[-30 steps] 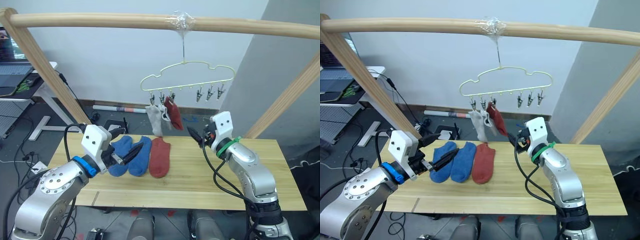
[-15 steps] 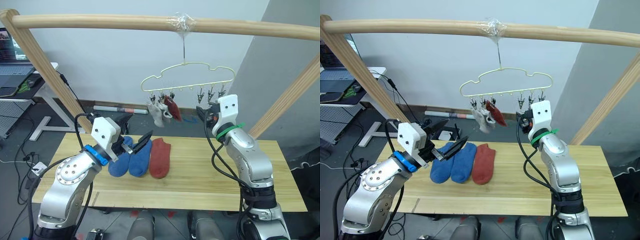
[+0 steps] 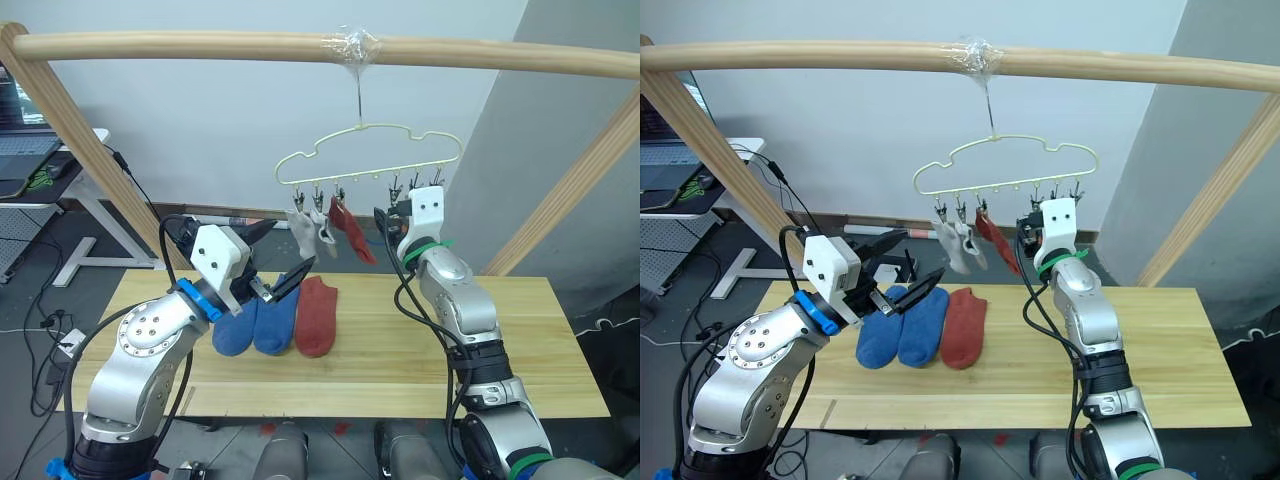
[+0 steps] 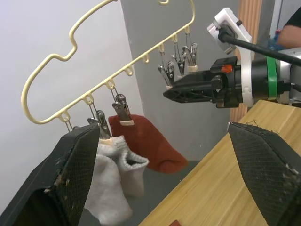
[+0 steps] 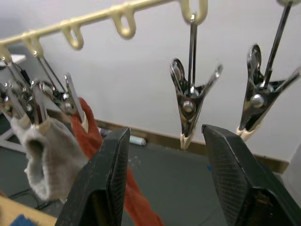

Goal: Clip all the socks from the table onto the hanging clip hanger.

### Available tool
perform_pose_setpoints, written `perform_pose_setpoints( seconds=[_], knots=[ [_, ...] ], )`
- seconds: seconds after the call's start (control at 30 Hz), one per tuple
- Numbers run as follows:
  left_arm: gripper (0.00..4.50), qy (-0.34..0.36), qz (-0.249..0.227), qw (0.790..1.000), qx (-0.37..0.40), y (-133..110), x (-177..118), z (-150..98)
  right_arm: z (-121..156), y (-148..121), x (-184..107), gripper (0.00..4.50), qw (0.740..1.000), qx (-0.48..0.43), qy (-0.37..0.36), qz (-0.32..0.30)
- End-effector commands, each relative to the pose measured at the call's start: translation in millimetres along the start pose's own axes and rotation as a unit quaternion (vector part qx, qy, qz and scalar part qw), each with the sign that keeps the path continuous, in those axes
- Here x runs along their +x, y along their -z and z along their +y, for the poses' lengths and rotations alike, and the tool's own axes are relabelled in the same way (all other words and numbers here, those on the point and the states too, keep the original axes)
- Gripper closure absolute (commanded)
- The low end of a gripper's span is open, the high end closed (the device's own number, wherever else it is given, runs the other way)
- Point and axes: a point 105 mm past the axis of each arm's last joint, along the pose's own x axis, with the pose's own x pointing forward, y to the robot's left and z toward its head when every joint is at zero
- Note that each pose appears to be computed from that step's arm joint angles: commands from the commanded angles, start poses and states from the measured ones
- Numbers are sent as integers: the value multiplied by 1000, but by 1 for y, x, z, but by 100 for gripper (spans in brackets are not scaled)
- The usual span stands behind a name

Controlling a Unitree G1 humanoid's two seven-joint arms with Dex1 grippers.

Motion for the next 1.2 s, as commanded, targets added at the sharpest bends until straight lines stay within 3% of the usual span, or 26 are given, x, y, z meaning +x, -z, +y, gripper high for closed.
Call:
perform_pose_setpoints(
  seconds=[0.03, 0.37, 0.6, 1.2],
  knots=[
    [0, -2, -22, 1000, 11, -13, -2, -4, 0, -20, 7, 197, 999, 5, 3, -42],
    [0, -8, -19, 1000, -2, -15, -5, -7, 26, -28, 8, 197, 997, -17, -48, -64],
    [0, -30, -39, 999, 1, -27, 1, 5, 22, -35, 9, 197, 997, -3, -30, -74],
    [0, -16, -56, 998, 3, -38, 3, 0, 21, -41, 13, 197, 996, 20, -18, -84]
  ],
)
